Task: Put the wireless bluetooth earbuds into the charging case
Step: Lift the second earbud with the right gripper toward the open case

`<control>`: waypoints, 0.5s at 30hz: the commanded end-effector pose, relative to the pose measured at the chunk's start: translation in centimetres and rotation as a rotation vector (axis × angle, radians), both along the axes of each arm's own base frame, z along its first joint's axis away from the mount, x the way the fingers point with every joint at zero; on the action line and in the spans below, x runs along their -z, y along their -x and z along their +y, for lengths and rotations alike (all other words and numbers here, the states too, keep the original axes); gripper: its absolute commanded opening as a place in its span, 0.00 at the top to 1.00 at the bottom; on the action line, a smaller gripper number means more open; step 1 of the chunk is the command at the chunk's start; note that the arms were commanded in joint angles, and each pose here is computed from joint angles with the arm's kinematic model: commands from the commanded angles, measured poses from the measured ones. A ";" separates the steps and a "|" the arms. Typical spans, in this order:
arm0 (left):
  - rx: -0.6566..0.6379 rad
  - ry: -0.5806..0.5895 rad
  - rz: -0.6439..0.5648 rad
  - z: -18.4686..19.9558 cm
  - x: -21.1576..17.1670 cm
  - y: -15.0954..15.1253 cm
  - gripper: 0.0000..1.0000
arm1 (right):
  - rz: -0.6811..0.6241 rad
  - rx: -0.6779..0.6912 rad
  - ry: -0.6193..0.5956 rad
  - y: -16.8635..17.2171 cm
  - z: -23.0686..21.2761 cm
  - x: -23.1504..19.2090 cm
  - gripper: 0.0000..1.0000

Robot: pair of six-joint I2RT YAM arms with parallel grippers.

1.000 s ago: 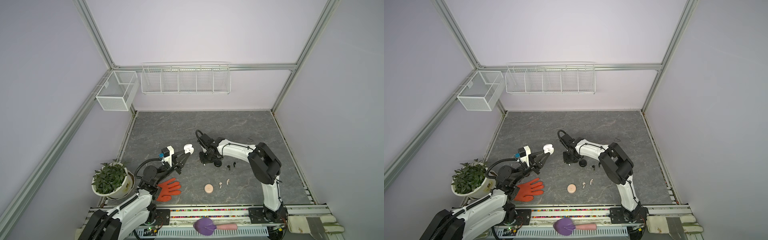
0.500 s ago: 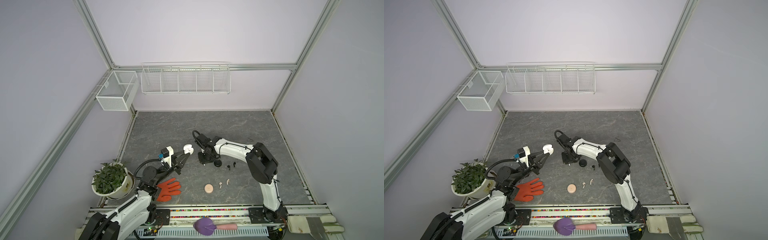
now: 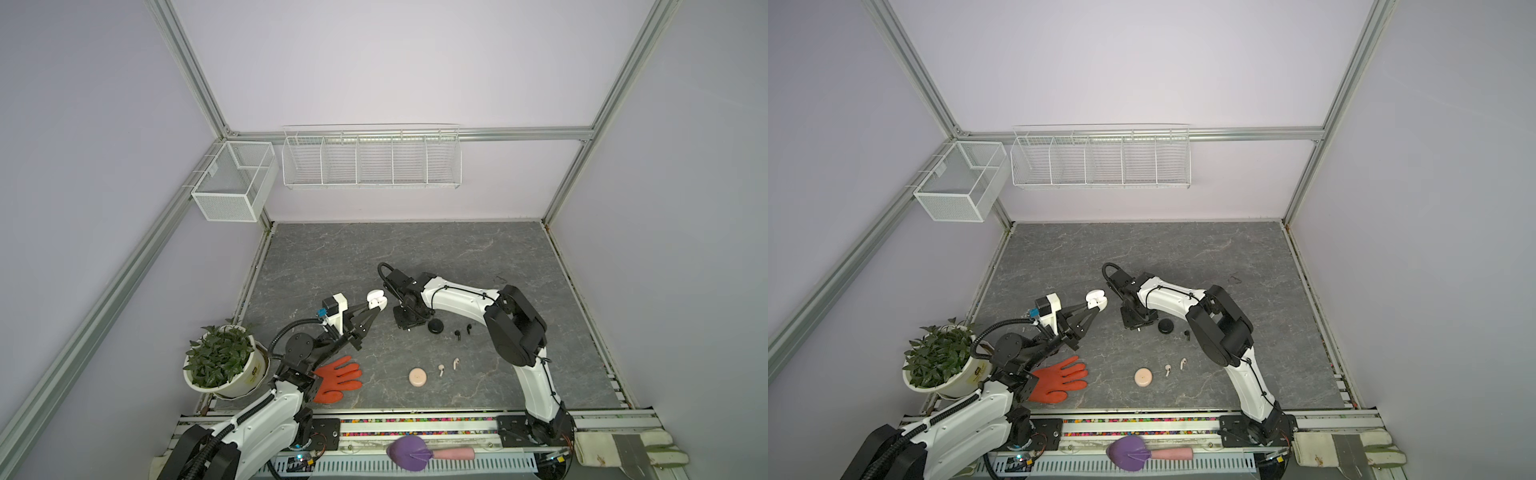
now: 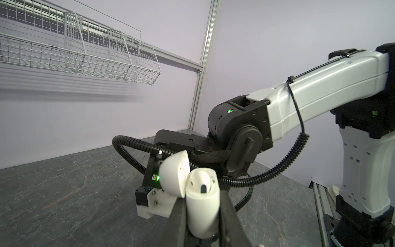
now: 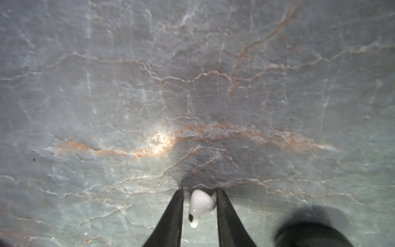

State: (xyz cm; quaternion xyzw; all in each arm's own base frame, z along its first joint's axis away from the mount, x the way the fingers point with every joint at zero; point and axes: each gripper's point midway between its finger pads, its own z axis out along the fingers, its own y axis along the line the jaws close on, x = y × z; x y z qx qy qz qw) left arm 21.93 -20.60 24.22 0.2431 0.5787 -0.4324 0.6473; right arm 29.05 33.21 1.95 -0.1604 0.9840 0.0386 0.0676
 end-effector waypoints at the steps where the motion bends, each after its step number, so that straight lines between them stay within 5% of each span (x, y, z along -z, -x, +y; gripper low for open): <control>1: -0.014 -0.002 -0.027 0.2 -0.3 -0.1 1.00 | 0.023 -0.008 0.067 0.2 -0.9 1.9 0.72; 15: -0.015 -0.008 -0.024 0.1 -0.1 -0.2 1.00 | 0.020 -0.015 0.055 0.1 -0.6 1.3 0.78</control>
